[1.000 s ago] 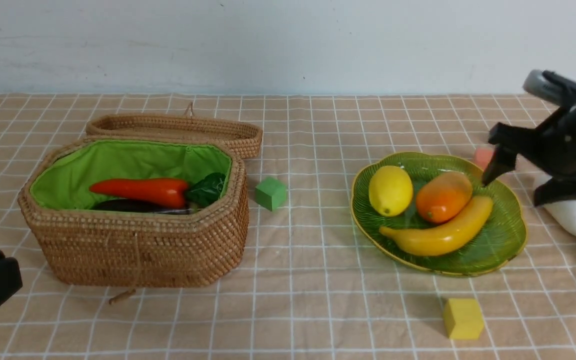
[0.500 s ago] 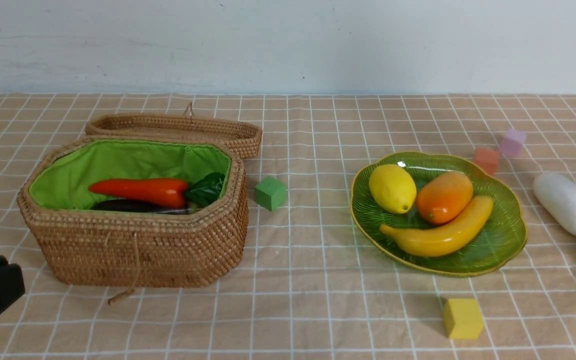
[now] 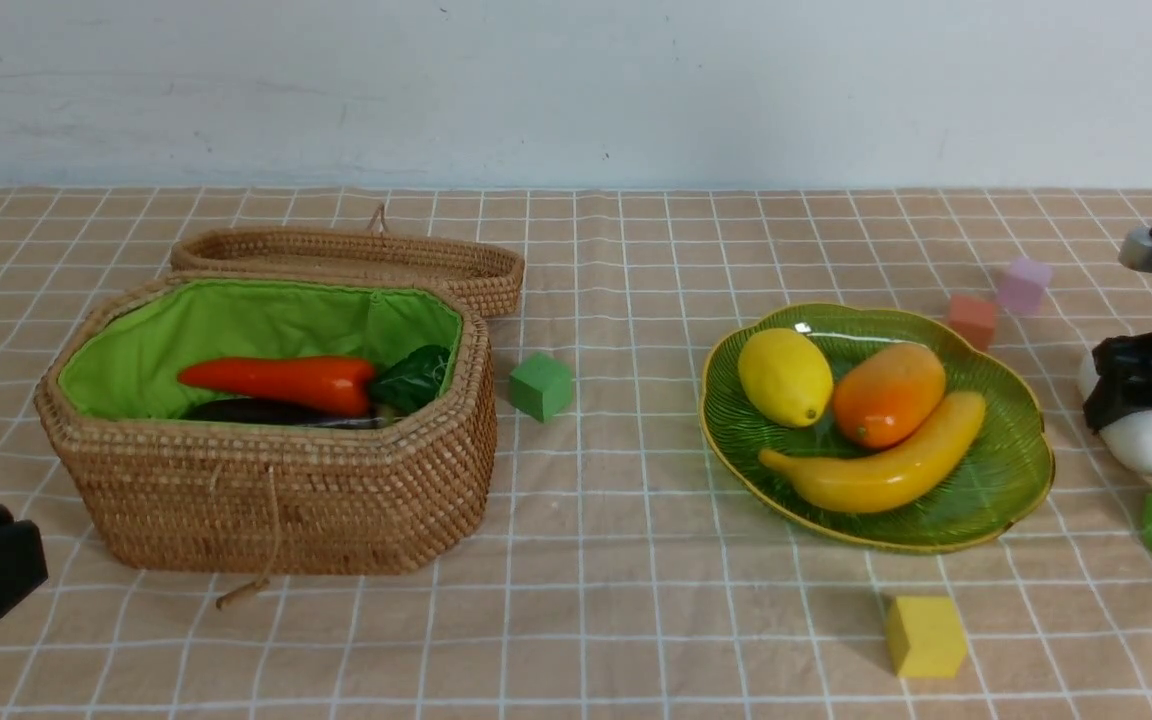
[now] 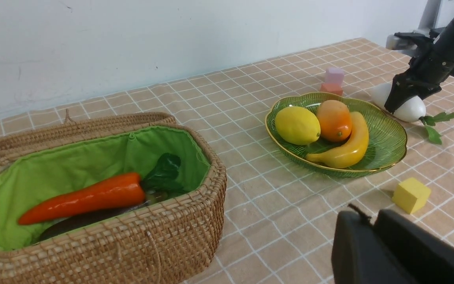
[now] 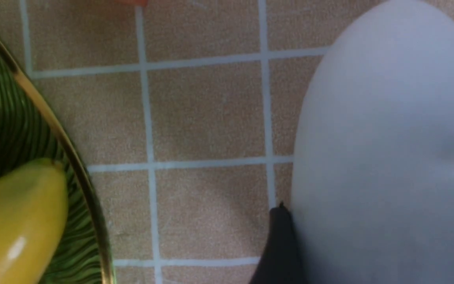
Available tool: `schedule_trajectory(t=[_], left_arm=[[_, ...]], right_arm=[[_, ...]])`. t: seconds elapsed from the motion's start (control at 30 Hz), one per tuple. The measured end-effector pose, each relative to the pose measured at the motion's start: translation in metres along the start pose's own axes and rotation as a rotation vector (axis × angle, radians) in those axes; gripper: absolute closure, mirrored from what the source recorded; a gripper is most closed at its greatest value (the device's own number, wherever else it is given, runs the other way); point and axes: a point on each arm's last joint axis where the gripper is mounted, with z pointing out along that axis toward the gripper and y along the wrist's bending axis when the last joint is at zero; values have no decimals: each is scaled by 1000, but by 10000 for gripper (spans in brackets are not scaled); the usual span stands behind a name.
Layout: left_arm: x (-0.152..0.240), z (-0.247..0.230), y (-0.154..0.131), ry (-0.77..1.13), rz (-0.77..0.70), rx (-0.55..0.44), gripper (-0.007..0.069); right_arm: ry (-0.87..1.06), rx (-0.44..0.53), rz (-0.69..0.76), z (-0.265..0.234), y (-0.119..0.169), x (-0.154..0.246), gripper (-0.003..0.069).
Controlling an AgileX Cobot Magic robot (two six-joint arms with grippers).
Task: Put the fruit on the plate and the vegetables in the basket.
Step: Take a daikon with your right arm and place it on the basket on the left.
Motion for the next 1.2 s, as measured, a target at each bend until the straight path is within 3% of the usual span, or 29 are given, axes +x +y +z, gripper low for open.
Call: schedule_trajectory(t=[0.17,0.3,0.37,0.4,0.47,0.53,0.6,0.63,0.67,0.73,0.87,0.93,1.1,1.2], left_arm=[[-10,-1,2,-109,-48,-20,564],[-15,-1,3,-162,-81,-27,564],[-16,-1,3,-174,-87,-29,564],[-16,-1,3,-173,-87,-29,564],[-14,-1,2,-154,-85,-20,564],[-12,-1,2,-138,-75,-18,564],[-11,-1,2,-123,-61,-19,564],[-11,-1,2,-123,-60,-19,564],[-11,-1,2,-118,-53,-21,564],[-10,-1,2,-113,-47,-22,564],[-10,-1,2,-107,-46,-20,564],[-9,-1,2,-105,-44,-20,564],[-9,-1,2,-103,-42,-21,564],[-9,0,2,-102,-38,-23,564]], right_arm=[[10,-46,30,-27,17,-2,137],[-86,-183,-40,-79,77,-16,137],[-182,-351,-227,-117,155,-25,137],[-189,-356,-248,-119,161,-25,137],[-263,-524,-456,-142,249,-21,137],[-300,-609,-581,-147,301,-12,137],[-348,-683,-702,-148,357,0,137],[-359,-688,-714,-151,362,1,137],[-404,-727,-797,-146,402,12,137],[-468,-732,-877,-135,434,20,137],[-556,-706,-945,-105,472,30,137],[-589,-678,-958,-81,487,38,95],[-555,-660,-991,-82,490,44,-16],[-476,-658,-964,-120,476,42,13]])
